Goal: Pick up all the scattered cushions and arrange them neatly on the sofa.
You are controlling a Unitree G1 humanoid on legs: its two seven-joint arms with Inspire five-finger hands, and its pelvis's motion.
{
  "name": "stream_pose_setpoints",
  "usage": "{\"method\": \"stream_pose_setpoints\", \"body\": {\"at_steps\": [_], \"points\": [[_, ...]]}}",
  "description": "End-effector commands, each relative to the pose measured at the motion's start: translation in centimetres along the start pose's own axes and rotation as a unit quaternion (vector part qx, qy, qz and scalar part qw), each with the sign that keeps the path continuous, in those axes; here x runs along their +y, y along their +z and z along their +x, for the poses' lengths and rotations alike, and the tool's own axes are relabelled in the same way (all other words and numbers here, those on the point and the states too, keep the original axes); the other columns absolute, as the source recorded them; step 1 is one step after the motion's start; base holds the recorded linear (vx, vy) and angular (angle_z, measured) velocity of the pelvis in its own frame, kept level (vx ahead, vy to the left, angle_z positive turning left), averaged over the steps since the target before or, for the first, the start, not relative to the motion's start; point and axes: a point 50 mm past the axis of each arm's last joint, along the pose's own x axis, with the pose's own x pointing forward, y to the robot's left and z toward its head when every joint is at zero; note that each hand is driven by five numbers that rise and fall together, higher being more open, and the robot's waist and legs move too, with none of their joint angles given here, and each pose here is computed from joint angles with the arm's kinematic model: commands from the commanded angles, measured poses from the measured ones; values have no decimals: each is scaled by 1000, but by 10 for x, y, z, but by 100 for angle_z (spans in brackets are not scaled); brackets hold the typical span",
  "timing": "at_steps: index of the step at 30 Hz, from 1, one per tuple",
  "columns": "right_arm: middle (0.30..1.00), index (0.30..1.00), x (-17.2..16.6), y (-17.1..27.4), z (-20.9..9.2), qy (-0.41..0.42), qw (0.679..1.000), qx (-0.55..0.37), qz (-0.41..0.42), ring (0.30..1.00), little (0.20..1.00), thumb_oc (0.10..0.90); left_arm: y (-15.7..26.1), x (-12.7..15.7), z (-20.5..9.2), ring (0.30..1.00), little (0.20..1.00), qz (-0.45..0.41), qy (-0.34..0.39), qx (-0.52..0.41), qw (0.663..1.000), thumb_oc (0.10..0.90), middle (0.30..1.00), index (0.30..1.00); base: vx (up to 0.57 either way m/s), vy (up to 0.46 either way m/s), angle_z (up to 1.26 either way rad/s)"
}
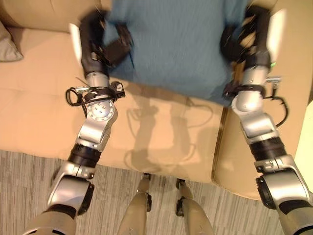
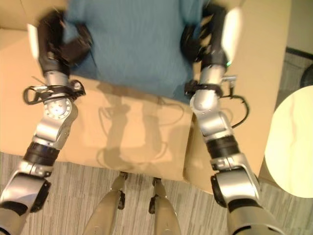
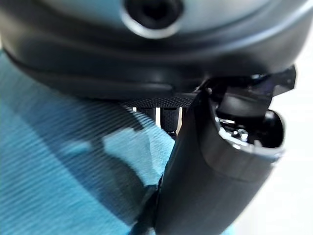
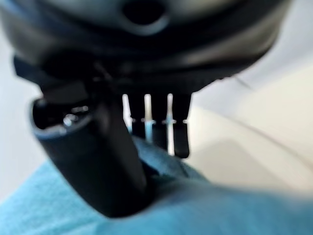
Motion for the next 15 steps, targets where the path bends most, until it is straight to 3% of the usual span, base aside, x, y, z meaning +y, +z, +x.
{"method": "stream_pose_setpoints", "body": {"at_steps": [1, 8, 13, 14, 15], "points": [[300, 300, 3, 74, 5, -49, 974, -217, 39, 300, 300, 400, 71, -24, 6, 300, 300, -60, -3, -226, 972, 400, 300, 300, 16, -22, 10], [300, 300, -1, 83, 25, -76, 961, -263, -37, 300, 300, 400, 74, -28, 15, 300, 300, -33, 19, -245, 969, 400, 300, 300, -3, -10, 10], [300, 300, 27, 49, 38, -7, 985, -160, -68, 300, 300, 400, 36, -45, 36, 300, 300, 17, -27, -144, 989, 400, 300, 300, -15, -22, 2], [300, 300, 31, 42, 37, 3, 987, -140, -71, 300, 300, 400, 30, -47, 37, 484, 484, 33, -37, -130, 990, 522, 484, 484, -15, 1, -26], [300, 300, 31, 43, 38, 2, 987, -141, -71, 300, 300, 400, 31, -47, 38, 540, 540, 33, -37, -131, 990, 560, 540, 540, -11, 6, -6]]}}
